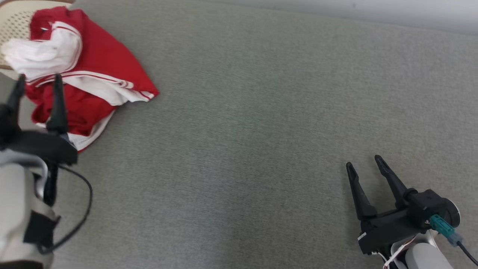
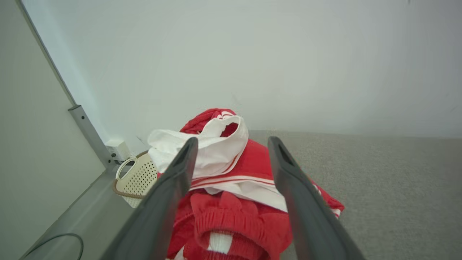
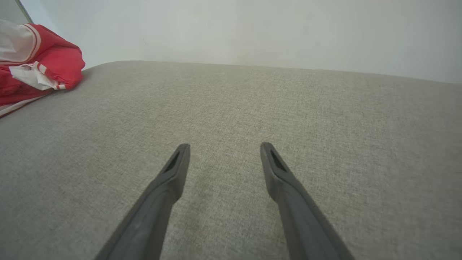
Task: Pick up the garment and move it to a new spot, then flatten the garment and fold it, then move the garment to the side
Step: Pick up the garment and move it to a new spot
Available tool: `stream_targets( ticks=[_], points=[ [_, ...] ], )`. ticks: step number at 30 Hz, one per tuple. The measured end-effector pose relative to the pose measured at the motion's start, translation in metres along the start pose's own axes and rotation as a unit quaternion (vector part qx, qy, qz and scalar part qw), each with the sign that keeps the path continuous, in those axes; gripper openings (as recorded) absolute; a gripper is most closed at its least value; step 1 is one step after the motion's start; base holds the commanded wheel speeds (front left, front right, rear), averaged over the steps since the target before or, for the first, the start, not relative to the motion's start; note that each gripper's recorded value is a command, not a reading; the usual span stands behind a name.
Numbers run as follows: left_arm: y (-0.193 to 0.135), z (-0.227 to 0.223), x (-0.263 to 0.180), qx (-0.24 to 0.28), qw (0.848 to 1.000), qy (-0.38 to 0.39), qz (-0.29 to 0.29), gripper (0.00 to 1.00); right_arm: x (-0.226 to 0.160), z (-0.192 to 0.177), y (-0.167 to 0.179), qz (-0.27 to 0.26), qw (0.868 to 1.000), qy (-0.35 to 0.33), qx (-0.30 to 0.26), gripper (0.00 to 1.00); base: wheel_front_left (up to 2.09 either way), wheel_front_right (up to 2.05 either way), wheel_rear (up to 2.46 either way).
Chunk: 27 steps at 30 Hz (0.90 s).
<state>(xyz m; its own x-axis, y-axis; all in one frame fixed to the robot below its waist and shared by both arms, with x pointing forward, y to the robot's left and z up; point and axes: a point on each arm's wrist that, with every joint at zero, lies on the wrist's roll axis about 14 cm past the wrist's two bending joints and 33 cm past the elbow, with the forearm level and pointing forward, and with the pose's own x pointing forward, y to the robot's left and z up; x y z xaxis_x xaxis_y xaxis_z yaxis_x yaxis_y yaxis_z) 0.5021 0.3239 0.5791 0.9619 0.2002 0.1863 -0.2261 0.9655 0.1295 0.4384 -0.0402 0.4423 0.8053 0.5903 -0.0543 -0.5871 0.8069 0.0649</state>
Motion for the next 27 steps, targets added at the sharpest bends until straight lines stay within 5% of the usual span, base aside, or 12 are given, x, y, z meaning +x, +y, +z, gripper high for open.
stream_targets(
  ticks=[10, 22, 23, 24, 25, 27],
  points=[
    [-0.016, -0.016, 0.065, 0.046, 0.999, 0.024, -0.010, 1.00, -0.022, -0.024, -0.034, -0.052, 0.998, 0.033, 0.013, 1.00, 0.00, 0.00, 0.00],
    [-0.021, -0.065, 0.080, 0.059, 0.993, 0.099, 0.012, 1.00, -0.038, -0.035, -0.052, -0.094, 0.994, 0.046, 0.032, 1.00, 0.00, 0.00, 0.00],
    [-0.022, -0.069, 0.079, 0.057, 0.993, 0.105, 0.011, 0.54, -0.039, -0.035, -0.053, -0.095, 0.994, 0.045, 0.033, 1.00, 0.00, 0.00, 0.00],
    [-0.023, -0.071, 0.079, 0.057, 0.992, 0.109, 0.007, 0.20, -0.039, -0.035, -0.053, -0.097, 0.994, 0.045, 0.034, 1.00, 0.00, 0.00, 0.00],
    [-0.022, -0.070, 0.080, 0.055, 0.993, 0.109, 0.009, 0.00, -0.040, -0.034, -0.054, -0.099, 0.993, 0.046, 0.035, 1.00, 0.00, 0.00, 0.00],
    [-0.020, -0.063, 0.086, 0.047, 0.994, 0.100, 0.013, 0.00, -0.041, -0.033, -0.056, -0.105, 0.993, 0.043, 0.039, 1.00, 0.00, 0.00, 0.00]
  ],
)
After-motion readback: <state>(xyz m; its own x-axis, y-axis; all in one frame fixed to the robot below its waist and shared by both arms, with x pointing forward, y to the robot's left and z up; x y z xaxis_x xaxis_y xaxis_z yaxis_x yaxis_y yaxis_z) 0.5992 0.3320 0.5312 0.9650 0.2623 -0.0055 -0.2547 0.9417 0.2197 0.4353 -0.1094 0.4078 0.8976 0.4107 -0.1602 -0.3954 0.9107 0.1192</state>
